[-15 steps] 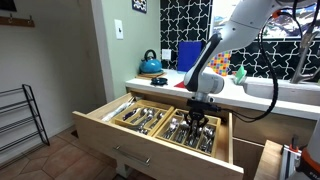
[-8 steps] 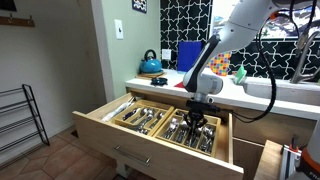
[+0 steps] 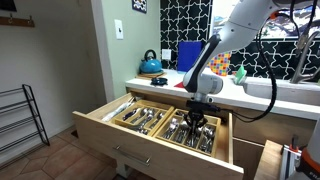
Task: Take a fork out of the drawer and place it on the napkin
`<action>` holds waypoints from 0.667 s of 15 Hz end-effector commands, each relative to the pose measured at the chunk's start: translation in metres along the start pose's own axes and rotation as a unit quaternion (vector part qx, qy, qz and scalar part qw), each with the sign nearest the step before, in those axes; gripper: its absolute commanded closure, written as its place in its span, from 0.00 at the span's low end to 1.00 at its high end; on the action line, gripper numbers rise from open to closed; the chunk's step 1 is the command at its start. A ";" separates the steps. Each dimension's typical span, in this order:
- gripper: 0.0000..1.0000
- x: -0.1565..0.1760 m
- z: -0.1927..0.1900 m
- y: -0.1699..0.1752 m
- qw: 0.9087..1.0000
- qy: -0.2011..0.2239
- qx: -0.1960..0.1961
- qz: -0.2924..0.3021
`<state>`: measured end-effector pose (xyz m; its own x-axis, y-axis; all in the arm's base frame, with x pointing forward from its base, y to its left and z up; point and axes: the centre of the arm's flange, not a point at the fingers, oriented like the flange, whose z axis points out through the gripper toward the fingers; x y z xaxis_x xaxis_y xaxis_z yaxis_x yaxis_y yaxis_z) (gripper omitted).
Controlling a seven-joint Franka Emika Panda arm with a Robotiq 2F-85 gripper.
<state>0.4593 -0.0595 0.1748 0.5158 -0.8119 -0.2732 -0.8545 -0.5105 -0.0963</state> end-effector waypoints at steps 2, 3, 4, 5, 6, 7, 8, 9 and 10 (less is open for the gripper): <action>0.94 -0.008 -0.011 0.001 1.000 0.007 -0.012 -0.010; 0.92 -0.008 -0.011 0.001 1.000 0.007 -0.013 -0.010; 0.89 -0.008 -0.011 0.000 1.000 0.008 -0.014 -0.012; 0.89 -0.008 -0.011 0.000 1.000 0.008 -0.015 -0.012; 0.88 -0.009 -0.011 0.000 1.000 0.009 -0.015 -0.014; 0.86 -0.009 -0.011 -0.001 1.000 0.009 -0.015 -0.016; 0.85 -0.009 -0.012 -0.001 1.000 0.009 -0.016 -0.017; 0.83 -0.010 -0.012 -0.002 1.000 0.010 -0.016 -0.019; 0.83 -0.010 -0.012 -0.002 1.000 0.010 -0.017 -0.020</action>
<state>0.4614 -0.0552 0.1816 0.5506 -0.7967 -0.2491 -0.8320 -0.5481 -0.0859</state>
